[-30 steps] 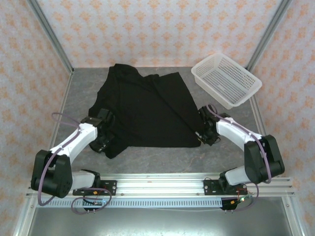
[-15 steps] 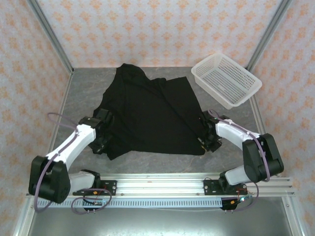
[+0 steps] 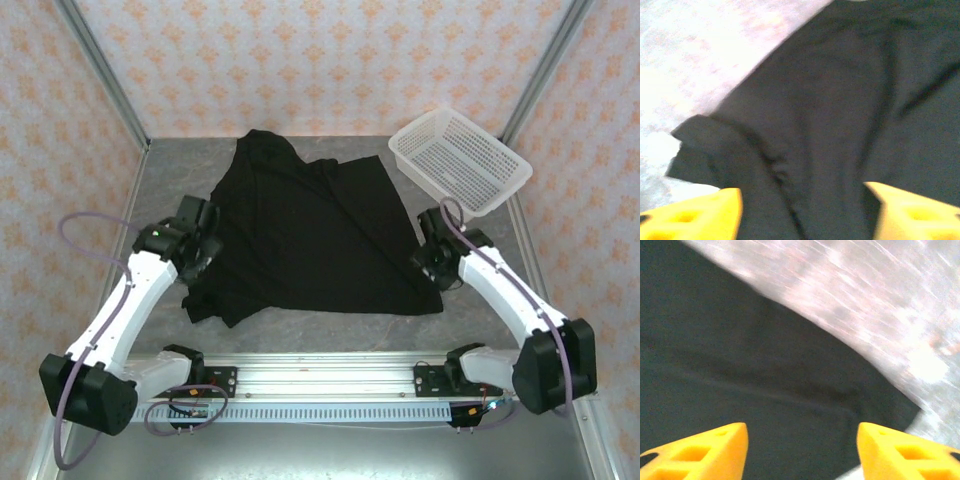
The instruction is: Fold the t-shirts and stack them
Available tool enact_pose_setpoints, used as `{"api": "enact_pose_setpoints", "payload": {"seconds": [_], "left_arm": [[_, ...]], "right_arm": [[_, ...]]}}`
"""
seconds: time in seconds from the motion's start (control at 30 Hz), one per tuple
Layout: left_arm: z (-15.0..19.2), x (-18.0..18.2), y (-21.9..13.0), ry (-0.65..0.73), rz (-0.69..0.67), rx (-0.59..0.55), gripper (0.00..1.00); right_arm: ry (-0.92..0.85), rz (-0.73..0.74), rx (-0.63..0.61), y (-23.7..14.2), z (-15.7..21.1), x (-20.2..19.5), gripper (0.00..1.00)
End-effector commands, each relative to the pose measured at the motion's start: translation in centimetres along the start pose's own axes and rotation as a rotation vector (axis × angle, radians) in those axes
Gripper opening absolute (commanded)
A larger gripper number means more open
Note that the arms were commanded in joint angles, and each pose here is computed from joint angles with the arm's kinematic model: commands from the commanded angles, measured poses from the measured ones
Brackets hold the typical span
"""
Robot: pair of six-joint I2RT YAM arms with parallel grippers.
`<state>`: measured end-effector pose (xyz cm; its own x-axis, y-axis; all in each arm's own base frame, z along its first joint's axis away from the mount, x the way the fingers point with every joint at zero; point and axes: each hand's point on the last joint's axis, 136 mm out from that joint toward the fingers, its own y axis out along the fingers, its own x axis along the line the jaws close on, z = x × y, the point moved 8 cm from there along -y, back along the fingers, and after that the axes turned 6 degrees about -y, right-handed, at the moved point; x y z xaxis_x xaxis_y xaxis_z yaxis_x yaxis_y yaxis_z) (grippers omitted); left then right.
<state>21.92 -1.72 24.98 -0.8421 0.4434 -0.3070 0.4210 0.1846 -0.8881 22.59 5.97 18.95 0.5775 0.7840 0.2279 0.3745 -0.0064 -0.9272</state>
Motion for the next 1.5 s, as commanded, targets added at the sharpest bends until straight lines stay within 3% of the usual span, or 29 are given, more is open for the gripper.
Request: {"api": "enact_pose_setpoints", "payload": {"seconds": [0.0,0.17,0.3,0.43,0.53,0.6,0.87,1.1,1.23,1.47], "left_arm": [[-2.2,-4.6,1.7,0.022,0.081,-0.017,0.42],[-5.9,-13.4,9.3,0.027,0.1,0.059,0.19],[-8.2,-17.6,17.2,0.016,0.03,0.107,0.13],[-9.8,-19.4,22.8,0.002,-0.039,0.136,0.12],[-10.4,-18.6,26.1,-0.019,-0.121,0.153,0.11],[-10.8,-17.0,27.5,-0.048,-0.201,0.149,0.04],[-13.5,-6.5,27.9,-0.196,-0.452,0.135,0.0],[-18.1,-1.6,24.8,-0.274,-0.477,0.074,0.0],[-19.2,-2.0,23.8,-0.281,-0.432,0.069,0.07],[-18.6,-9.7,19.6,-0.167,-0.194,-0.007,0.32]], "right_arm": [[-0.13,-0.177,-0.084,-0.3,-2.0,3.7,0.5],[-0.218,-0.308,-0.09,1.8,-4.3,9.4,0.37],[-0.259,-0.338,-0.117,3.1,-6.4,12.8,0.31],[-0.274,-0.333,-0.084,4.6,-7.4,15.0,0.3],[-0.277,-0.313,-0.06,5.6,-7.7,15.9,0.31],[-0.277,-0.301,-0.048,6.1,-7.8,16.2,0.32],[-0.277,-0.286,0.003,8.2,-8.0,17.8,0.37],[-0.324,-0.265,0.065,11.2,-7.7,21.0,0.41],[-0.331,-0.262,0.096,13.2,-7.4,23.3,0.43],[-0.335,-0.167,0.076,16.7,-7.8,24.8,0.44]]}}
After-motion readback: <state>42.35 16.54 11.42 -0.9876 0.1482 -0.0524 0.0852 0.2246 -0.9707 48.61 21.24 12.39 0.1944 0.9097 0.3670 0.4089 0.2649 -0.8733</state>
